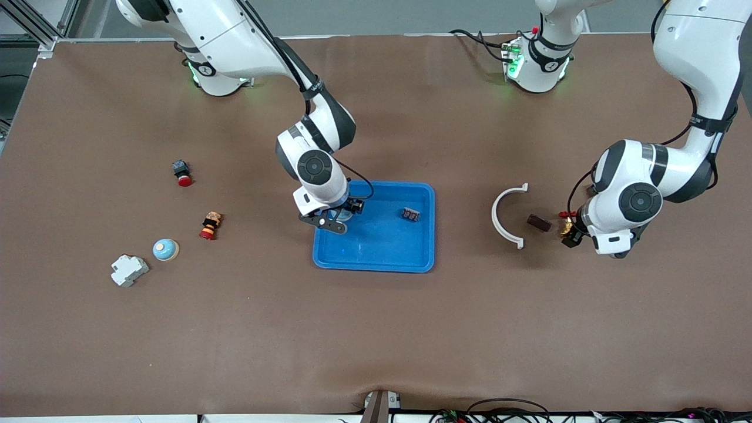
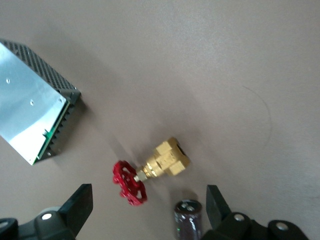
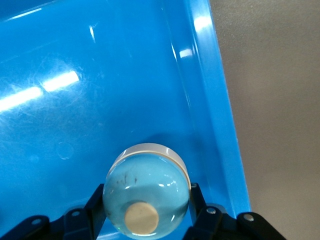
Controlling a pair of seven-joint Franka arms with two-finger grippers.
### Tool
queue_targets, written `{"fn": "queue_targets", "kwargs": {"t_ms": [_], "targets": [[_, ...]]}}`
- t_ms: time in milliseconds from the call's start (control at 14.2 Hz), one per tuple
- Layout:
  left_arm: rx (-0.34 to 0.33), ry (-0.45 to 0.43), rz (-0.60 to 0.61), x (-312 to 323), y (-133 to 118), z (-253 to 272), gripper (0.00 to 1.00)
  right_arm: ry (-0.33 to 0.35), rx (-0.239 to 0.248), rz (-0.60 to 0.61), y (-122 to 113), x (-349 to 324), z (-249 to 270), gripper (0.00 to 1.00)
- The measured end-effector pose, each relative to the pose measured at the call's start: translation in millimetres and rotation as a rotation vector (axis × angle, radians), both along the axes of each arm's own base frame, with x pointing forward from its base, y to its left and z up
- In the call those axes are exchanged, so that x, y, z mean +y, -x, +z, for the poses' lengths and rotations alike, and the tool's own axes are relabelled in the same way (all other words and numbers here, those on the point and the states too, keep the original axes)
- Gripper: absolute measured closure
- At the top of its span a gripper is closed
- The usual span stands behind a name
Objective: Place electrolytic capacitor and blue bell in tray
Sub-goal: 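Move the bell over the tray while the left gripper grasps the second capacitor, then release the bell in the tray and withdraw the right gripper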
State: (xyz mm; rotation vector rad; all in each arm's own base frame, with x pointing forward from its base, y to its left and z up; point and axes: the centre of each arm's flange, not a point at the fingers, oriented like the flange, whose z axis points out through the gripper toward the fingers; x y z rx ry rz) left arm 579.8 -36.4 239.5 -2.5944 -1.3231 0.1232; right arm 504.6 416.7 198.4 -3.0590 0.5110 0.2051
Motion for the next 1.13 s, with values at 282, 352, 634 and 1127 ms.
{"fn": "queue_targets", "kwargs": {"t_ms": [282, 352, 634, 1127], "targets": [[-0.038, 0.007, 0.070, -27, 5, -1, 0.00, 0.001, 0.001, 0.009, 4, 4, -1, 0.31], [-0.042, 0.011, 0.075, -32, 7, -4, 0.00, 0.002, 0.002, 0.010, 5, 5, -2, 0.31], [-0.077, 0.040, 0.095, -40, 20, -19, 0.00, 0.003, 0.004, 0.014, 7, 7, -4, 0.31], [-0.096, 0.074, 0.088, -47, 39, -39, 0.03, 0.014, 0.022, 0.022, 6, 9, 6, 0.00]]}}
